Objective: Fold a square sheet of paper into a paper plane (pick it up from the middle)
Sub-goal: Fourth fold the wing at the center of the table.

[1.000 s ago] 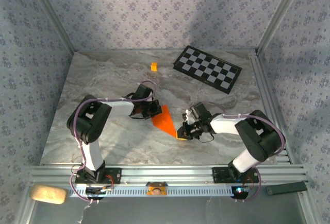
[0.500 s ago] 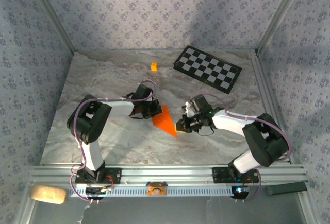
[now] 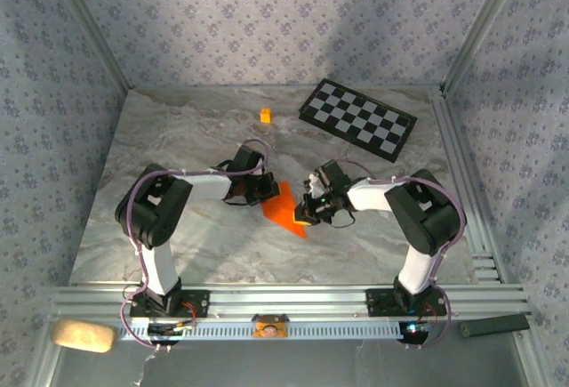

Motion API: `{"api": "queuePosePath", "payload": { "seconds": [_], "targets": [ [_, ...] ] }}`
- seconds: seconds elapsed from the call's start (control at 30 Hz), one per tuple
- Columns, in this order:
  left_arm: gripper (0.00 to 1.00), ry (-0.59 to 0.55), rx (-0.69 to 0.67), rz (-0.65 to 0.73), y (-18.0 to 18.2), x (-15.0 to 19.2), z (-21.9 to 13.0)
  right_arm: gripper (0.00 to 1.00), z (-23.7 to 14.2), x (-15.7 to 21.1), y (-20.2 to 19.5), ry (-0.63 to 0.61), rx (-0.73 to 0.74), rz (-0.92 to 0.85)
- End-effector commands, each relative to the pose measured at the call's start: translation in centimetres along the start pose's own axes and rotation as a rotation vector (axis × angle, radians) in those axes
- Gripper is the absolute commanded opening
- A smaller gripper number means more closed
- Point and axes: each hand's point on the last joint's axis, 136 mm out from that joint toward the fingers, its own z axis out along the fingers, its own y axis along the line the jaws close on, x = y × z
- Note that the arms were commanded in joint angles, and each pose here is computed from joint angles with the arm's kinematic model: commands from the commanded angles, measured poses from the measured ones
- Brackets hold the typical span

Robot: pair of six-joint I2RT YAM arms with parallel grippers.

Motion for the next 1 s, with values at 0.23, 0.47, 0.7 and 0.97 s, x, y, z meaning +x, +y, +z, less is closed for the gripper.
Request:
{"api": "queuePosePath", "payload": {
  "seconds": [0.23,0.47,0.7,0.97],
  "targets": [
    [0.08,-0.063,0.039,0.043,-3.5,-1.0,-2.7,0.0,0.6,2.2,-3.8,0.041,0.12,0.091],
    [0.06,-0.003,0.001,0.023,-1.4,1.5,-0.4,0.0,0.5,2.2,-4.0,0.036,0.123,0.091],
    [0.06,-0.049,-0.044,-0.018,2.1,-0.2,-0.4,0.0,0.3,2.7,-4.5,0.037,0.129,0.098],
    [0.05,-0.102,-0.051,-0.09,4.3,-4.1,-2.0,0.0,0.2,3.2,-4.8,0.04,0.131,0.098]
  ]
}}
